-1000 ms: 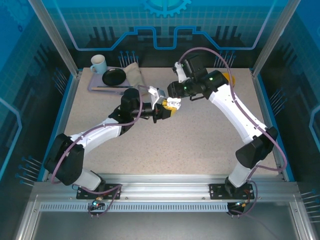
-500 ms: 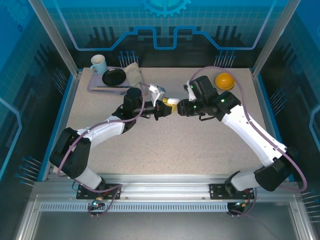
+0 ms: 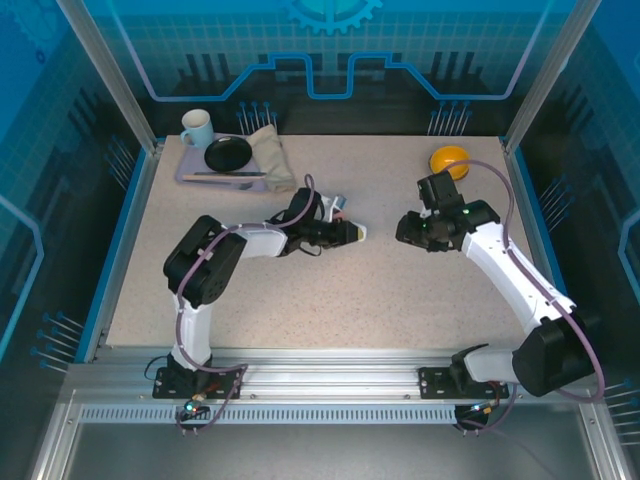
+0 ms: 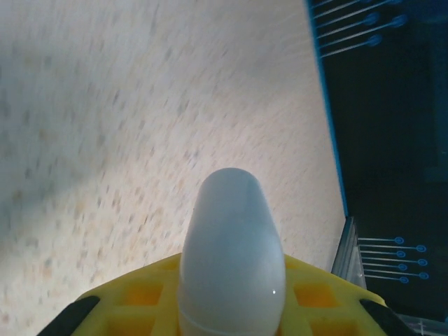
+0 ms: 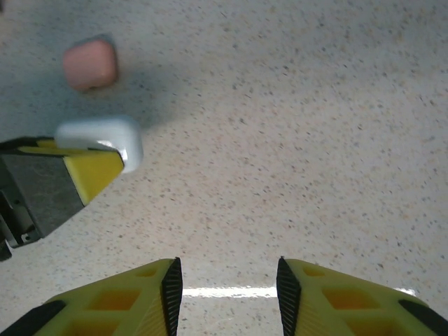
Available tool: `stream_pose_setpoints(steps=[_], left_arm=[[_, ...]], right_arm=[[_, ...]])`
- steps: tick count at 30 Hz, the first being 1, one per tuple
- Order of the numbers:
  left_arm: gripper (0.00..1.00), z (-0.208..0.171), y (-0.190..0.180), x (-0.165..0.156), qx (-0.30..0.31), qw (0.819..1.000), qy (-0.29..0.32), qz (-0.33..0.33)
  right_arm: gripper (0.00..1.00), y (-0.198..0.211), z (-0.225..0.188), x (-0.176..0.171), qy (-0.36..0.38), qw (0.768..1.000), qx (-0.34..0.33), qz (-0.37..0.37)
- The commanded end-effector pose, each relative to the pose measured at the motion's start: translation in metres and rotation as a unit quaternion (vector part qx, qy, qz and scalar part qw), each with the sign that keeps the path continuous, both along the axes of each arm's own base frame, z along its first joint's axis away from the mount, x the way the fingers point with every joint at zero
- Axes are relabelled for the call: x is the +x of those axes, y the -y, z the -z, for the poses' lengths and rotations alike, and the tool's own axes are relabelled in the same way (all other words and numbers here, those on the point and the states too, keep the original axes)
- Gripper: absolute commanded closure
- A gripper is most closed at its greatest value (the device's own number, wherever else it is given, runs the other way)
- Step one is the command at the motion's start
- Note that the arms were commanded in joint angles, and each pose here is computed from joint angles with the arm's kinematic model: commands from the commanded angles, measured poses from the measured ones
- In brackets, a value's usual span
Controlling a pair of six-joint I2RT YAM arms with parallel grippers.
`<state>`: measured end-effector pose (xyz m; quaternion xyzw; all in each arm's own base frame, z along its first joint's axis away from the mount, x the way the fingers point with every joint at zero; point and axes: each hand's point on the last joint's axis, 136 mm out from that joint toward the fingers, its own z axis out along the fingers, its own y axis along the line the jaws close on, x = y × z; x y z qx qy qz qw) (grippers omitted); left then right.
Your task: Insert wireless bluetooth earbuds into charging case
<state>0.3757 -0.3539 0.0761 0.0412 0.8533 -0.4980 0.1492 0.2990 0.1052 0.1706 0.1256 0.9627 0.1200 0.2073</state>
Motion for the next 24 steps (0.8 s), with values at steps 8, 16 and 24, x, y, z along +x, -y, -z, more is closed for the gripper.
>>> stream_pose_setpoints(steps=[8,16,24], left_arm=[[0.79,0.058,-0.021,-0.028,0.098,0.977,-0.177,-0.07],[0.01,0.05,-0.061,-0.038,0.204,0.958,-0.176,-0.101],[0.01,-0.031,-0.139,-0.038,0.294,0.938,-0.084,-0.163]], right_arm=[[0.5,0.018,-0.001,-0.003,0.024,0.999,0.001,0.039],[0.11,0.036,-0.007,-0.007,0.032,0.998,-0.011,0.062],[0.0,0.072,-0.031,-0.005,0.074,0.991,-0.035,0.101]])
